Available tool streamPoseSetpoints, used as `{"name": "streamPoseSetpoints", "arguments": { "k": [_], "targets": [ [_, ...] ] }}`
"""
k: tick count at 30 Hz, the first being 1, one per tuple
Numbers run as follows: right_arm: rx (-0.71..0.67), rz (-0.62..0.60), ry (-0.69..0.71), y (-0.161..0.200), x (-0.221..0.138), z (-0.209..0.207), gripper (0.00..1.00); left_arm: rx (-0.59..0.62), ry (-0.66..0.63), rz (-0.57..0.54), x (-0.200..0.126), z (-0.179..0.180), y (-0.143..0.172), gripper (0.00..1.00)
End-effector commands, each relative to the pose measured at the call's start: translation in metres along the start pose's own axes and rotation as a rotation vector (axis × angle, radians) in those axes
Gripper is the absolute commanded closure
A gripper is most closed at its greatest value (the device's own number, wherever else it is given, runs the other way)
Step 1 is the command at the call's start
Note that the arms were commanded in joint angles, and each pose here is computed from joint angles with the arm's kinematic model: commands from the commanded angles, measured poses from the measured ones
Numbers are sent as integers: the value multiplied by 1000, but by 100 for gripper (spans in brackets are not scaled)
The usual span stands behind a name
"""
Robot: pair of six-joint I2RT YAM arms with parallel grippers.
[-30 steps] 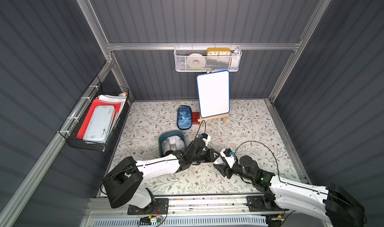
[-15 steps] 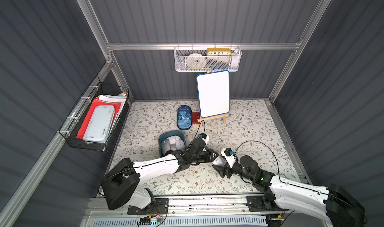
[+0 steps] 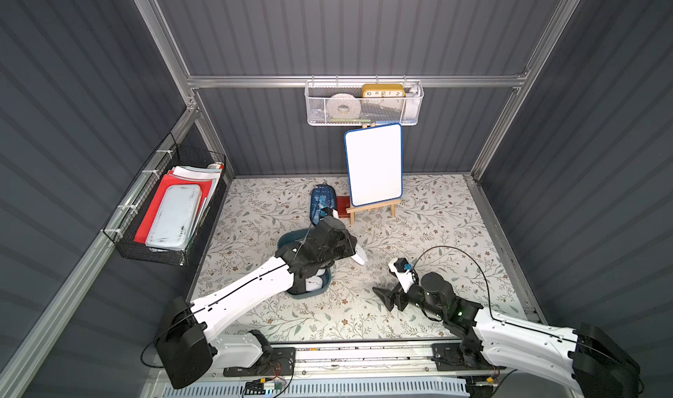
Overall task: Put the mouse in the storage box
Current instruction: Place the mouse in the storage box.
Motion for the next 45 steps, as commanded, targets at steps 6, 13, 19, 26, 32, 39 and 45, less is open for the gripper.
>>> {"name": "streamPoseSetpoints", "arguments": {
  "k": [6,13,19,26,32,39,45],
  "targets": [
    [13,-24,21,-8,0,-2,6,-70,-436,-116,-28,67,-18,100],
    [14,-15,22,-8,2,-2,6,-56,-772,-214,-30,98,-34,100],
    [13,-17,27,-8,1,-2,6,16,-968,-213,-11,119,-49,100],
    [15,-16,28,-7,2,-3,6,72,-1076,-176,11,145,-73,100],
    [15,-14,30,-7,2,-3,6,105,-1085,-120,27,155,-77,100],
    [15,-8,30,-8,4,-3,5,140,-1079,-69,47,152,-79,100],
    [14,-5,32,-7,4,-3,5,163,-1092,-12,63,157,-73,100]
  ]
}}
Point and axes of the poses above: each gripper's point midway between its finger pads, its own x axis out along the fingers, its own z axis along the line the jaws close on, y = z × x, the point moved 4 cm from there along -x, back along the fingers, and after that the axes turned 6 degrees about -x, right-handed, at the moved point
